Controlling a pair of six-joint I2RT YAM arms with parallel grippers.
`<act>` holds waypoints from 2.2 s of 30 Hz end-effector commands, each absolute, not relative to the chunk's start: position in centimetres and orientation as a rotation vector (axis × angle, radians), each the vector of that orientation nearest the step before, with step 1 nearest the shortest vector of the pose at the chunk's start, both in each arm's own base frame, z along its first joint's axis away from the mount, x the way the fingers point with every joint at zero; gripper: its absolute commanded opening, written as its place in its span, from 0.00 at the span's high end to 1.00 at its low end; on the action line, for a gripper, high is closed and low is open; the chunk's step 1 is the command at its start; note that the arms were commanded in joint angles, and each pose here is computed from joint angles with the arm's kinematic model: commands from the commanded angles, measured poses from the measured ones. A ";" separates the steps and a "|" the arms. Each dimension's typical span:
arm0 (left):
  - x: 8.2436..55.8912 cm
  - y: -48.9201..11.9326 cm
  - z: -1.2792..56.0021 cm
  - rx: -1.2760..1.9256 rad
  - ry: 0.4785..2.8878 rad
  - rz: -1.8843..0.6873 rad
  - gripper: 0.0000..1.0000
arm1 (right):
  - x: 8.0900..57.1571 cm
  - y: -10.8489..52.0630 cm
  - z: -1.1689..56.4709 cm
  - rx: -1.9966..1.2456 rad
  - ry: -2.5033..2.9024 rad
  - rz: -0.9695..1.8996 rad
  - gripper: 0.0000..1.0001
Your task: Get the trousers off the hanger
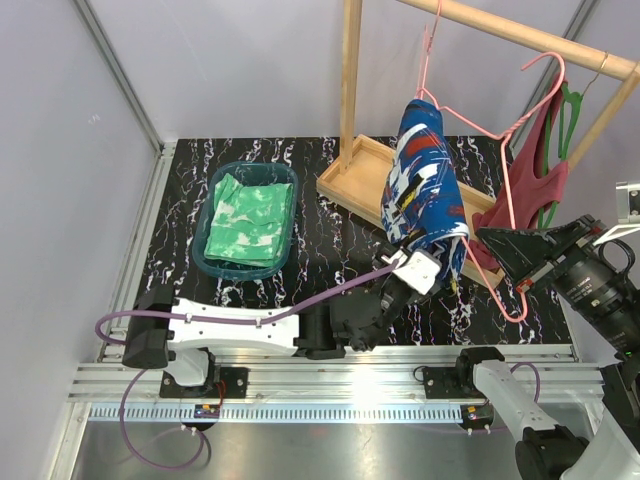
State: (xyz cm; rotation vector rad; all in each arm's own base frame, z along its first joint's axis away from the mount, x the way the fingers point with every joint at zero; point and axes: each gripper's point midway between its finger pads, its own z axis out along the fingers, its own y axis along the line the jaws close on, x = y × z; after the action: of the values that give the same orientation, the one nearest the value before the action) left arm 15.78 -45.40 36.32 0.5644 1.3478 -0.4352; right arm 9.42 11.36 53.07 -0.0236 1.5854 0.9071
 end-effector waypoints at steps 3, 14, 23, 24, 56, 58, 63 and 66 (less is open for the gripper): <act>14.8 -44.0 39.1 0.464 1.315 -0.622 0.38 | 9.4 10.9 58.7 -0.124 1.334 0.831 1.00; 16.1 -44.1 40.4 0.420 1.303 -0.592 0.39 | 9.0 11.3 59.0 -0.136 1.326 0.862 1.00; 18.0 -43.7 41.1 0.369 1.300 -0.555 0.43 | 7.5 11.8 59.4 -0.165 1.303 0.906 1.00; 17.9 -44.0 41.1 0.373 1.299 -0.561 0.42 | 7.7 11.9 59.2 -0.161 1.311 0.915 1.00; 18.2 -43.9 45.9 0.265 1.200 -0.616 0.52 | 9.3 12.2 55.2 -0.117 1.406 0.942 1.00; 17.9 -43.9 46.6 0.289 1.169 -0.630 0.63 | 10.0 11.8 54.6 -0.099 1.423 0.910 1.00; 16.7 -43.6 47.5 0.337 1.087 -0.632 0.63 | 10.5 11.5 54.5 -0.097 1.428 0.877 1.00; 16.6 -43.8 47.2 0.363 1.088 -0.617 0.44 | 10.1 11.5 55.2 -0.107 1.410 0.877 1.00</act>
State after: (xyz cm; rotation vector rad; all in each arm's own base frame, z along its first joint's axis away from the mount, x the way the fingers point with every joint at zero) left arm 17.76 -45.23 41.35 0.4828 1.2221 -0.4785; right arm 10.93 11.68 50.56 0.0048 1.6052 0.9338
